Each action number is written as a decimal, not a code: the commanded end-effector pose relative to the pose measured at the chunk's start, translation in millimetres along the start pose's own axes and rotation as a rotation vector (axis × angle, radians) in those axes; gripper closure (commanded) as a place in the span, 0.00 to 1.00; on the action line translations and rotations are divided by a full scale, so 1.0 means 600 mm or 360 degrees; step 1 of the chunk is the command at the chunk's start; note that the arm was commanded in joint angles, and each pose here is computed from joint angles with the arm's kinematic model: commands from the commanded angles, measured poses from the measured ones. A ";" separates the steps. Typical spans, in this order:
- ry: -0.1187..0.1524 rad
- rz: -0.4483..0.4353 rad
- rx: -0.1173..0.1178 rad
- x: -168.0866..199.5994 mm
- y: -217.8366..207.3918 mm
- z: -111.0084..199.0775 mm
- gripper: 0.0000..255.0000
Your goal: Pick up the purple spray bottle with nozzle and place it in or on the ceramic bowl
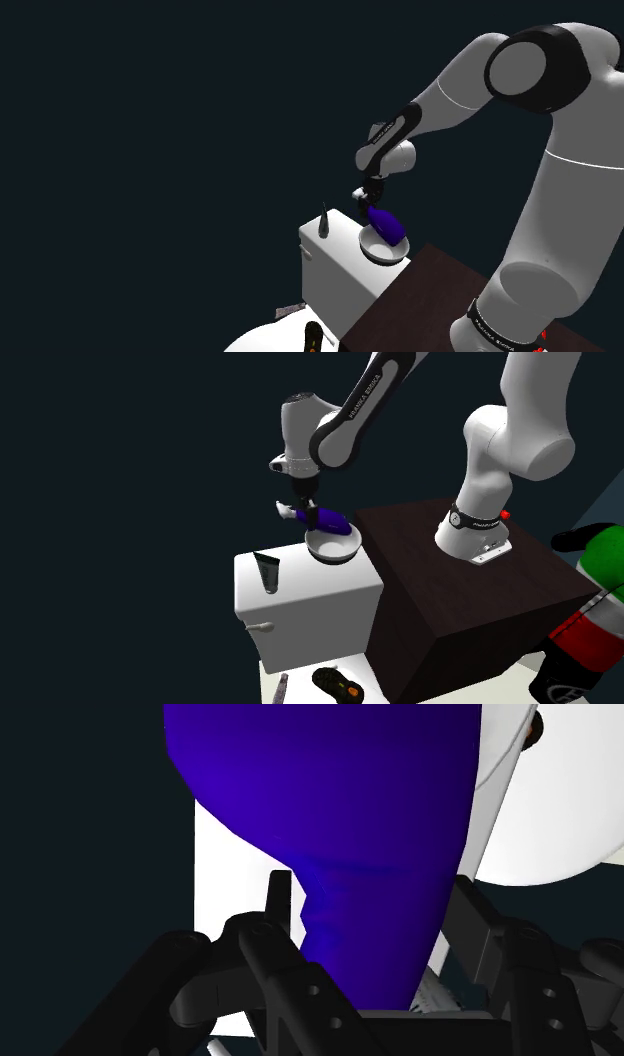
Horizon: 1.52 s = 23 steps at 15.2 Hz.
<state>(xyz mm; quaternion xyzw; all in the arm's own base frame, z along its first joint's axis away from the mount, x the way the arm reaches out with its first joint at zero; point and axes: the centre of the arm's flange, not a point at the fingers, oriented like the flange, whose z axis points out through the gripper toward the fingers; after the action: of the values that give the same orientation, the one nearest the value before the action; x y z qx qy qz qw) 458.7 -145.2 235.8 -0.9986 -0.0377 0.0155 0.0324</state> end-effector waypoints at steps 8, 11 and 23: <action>0.0001 0.0000 0.0000 -0.099 -0.020 0.047 1.00; 0.0001 0.0000 0.0000 -0.098 -0.019 0.074 1.00; 0.0001 0.0000 0.0000 -0.097 -0.015 0.121 1.00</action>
<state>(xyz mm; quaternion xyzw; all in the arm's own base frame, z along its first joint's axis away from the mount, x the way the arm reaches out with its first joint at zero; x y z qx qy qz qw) 403.0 -136.1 169.9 -0.9987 -0.0396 0.0070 0.0300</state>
